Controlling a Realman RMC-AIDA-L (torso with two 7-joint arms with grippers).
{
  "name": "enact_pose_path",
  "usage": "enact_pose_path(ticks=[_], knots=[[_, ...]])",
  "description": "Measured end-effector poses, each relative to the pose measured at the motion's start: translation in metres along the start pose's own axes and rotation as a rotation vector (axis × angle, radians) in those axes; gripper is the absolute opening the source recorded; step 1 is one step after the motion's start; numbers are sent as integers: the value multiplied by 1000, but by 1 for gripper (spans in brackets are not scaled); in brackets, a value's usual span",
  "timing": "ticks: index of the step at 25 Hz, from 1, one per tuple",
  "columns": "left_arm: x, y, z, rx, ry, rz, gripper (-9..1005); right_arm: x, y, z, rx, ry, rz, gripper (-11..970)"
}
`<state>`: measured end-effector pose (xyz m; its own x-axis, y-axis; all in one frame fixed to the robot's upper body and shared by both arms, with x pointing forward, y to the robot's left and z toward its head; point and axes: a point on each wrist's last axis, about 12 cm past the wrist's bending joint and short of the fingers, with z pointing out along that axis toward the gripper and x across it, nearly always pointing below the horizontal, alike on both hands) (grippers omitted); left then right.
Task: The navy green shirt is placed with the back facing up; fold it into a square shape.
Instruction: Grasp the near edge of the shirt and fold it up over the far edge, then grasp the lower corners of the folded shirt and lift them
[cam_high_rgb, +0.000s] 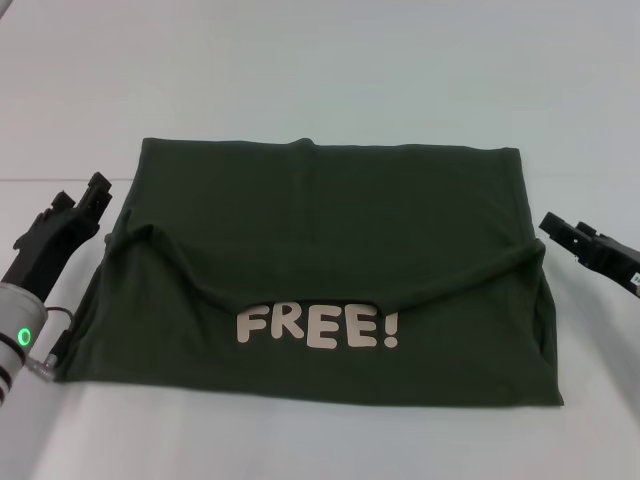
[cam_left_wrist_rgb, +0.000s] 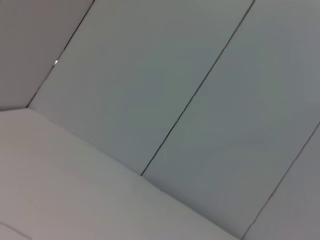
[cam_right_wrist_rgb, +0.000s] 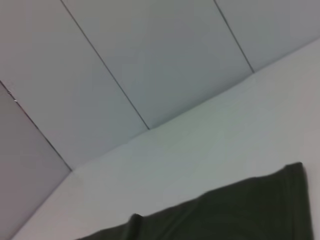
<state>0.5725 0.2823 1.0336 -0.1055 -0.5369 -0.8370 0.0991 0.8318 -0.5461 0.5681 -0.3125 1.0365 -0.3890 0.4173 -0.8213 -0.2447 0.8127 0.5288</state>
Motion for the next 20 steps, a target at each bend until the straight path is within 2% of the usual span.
enact_pose_path(ticks=[2, 6, 9, 11, 14, 16, 20], knots=[[-2, 5, -2, 14, 37, -59, 669, -3, 0, -7, -36, -19, -7, 607], [-18, 15, -13, 112, 160, -139, 749, -6, 1, -31, -130, -62, -30, 776], [-38, 21, -28, 214, 275, -110, 809, -4, 0, -56, -201, -70, -52, 840], [-49, 25, -38, 274, 374, -57, 849, 4, 2, -75, -274, -43, -110, 883], [-63, 31, -44, 307, 562, 65, 889, 9, 4, -85, -317, -20, -146, 947], [-67, 33, -45, 309, 675, 140, 888, 14, 5, -91, -345, 5, -168, 947], [-70, 31, -43, 346, 787, 288, 887, 25, 8, -99, -396, 70, -245, 947]])
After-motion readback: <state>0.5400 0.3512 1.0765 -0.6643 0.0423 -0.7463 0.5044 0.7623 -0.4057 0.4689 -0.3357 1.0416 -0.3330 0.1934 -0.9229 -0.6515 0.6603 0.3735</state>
